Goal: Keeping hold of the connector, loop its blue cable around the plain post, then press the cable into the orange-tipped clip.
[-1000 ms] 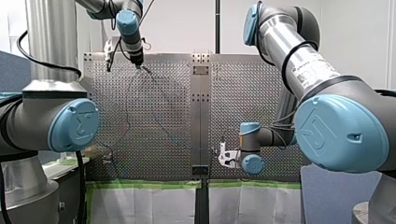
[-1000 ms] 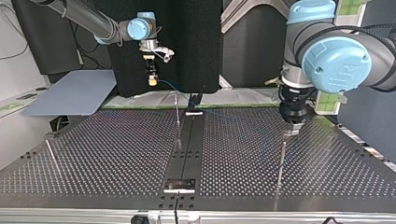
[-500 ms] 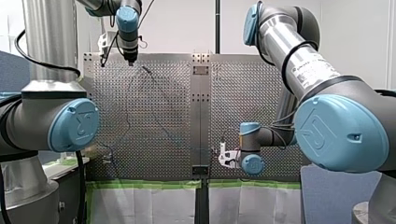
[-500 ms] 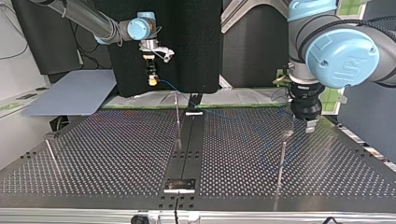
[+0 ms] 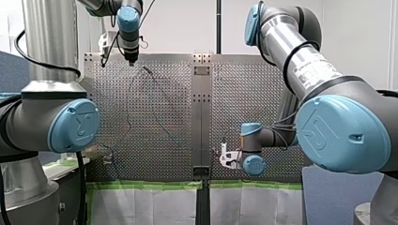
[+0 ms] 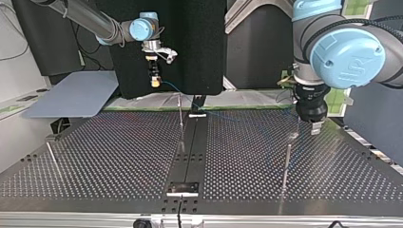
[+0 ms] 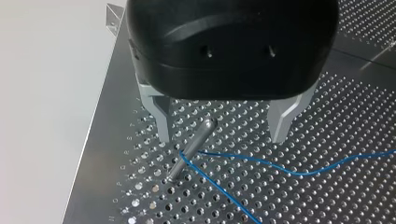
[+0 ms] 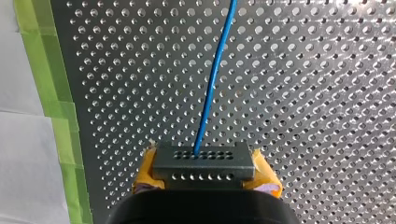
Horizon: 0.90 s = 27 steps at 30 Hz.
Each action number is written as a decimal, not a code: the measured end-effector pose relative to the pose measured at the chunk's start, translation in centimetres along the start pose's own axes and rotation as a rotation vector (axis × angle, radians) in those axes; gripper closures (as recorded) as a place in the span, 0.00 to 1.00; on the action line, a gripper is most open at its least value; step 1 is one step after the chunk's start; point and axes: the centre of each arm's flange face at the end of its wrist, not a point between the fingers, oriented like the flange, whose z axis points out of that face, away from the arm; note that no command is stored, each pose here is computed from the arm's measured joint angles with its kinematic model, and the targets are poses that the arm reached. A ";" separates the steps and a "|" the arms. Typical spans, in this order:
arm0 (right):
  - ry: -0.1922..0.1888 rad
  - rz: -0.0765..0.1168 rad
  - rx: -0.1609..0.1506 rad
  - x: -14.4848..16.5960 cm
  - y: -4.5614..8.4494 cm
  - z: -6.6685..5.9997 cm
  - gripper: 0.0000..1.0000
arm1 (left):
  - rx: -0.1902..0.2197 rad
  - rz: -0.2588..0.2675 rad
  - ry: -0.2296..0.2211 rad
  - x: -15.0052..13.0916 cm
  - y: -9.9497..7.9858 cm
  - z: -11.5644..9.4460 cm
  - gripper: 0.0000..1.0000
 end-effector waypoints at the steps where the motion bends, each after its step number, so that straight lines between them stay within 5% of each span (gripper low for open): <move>1: 0.000 0.000 0.000 0.0 0.0 0.0 1.00 | 0.001 0.003 -0.001 0.0 0.0 0.0 0.01; 7: 0.002 0.001 0.000 0.0 0.0 0.0 1.00 | 0.050 0.041 -0.028 -0.2 -0.8 0.2 0.01; 20: 0.006 0.005 0.002 0.1 -0.2 0.0 1.00 | 0.228 0.146 -0.136 -1.2 -5.0 0.3 0.01; 27: 0.006 0.007 0.005 0.1 -0.3 0.1 1.00 | 0.255 0.203 -0.190 -1.6 -8.4 1.1 0.01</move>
